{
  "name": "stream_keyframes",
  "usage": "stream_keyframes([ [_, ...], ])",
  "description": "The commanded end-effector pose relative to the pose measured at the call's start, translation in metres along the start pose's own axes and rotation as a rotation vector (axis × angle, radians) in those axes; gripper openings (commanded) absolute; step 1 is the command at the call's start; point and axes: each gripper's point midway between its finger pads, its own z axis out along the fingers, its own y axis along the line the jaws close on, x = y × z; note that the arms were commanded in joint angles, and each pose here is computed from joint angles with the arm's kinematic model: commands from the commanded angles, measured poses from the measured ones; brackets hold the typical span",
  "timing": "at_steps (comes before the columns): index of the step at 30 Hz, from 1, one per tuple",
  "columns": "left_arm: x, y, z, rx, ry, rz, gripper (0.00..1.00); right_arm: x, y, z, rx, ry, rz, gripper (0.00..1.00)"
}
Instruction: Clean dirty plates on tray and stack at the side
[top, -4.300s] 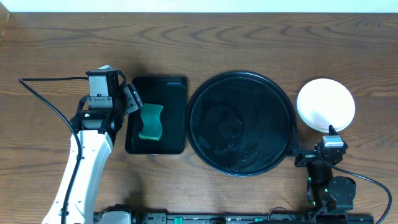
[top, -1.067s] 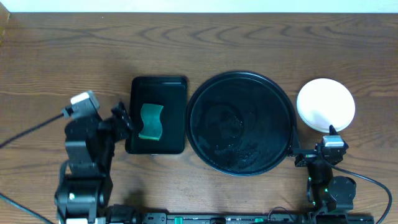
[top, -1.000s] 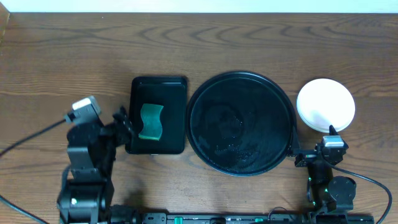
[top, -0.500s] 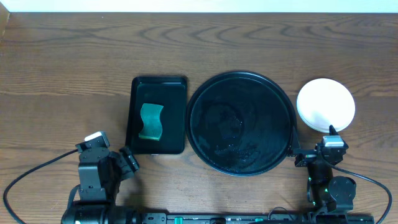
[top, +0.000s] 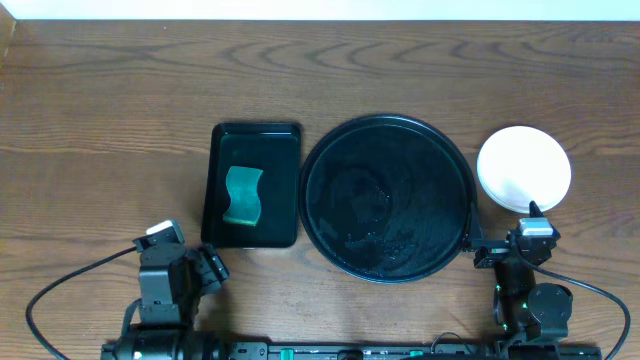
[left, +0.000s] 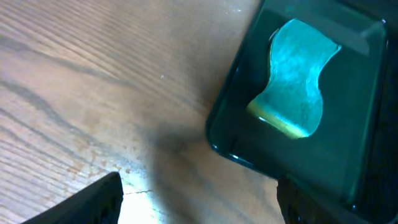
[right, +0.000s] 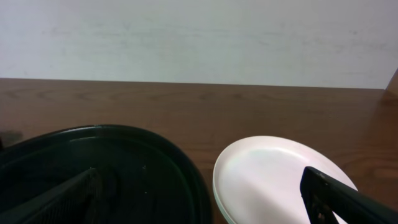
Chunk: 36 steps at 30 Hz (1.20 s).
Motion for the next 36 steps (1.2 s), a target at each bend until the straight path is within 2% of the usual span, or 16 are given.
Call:
stream_keyframes([
  [1, 0.002, -0.007, 0.008, 0.052, -0.037, -0.009, 0.80, 0.000, 0.002, 0.000, -0.008, 0.000, 0.012, 0.99],
  [11, 0.013, -0.005, 0.020, 0.084, -0.098, -0.017, 0.80, 0.001, 0.002, 0.000, -0.008, 0.000, 0.012, 0.99],
  [29, 0.008, -0.008, 0.018, 0.140, -0.227, -0.033, 0.80, 0.001, 0.002, 0.000, -0.008, 0.000, 0.012, 0.99],
  [36, -0.016, -0.017, 0.011, 0.185, -0.329, -0.045, 0.80, 0.001, 0.002, 0.000, -0.008, 0.000, 0.012, 0.99],
])
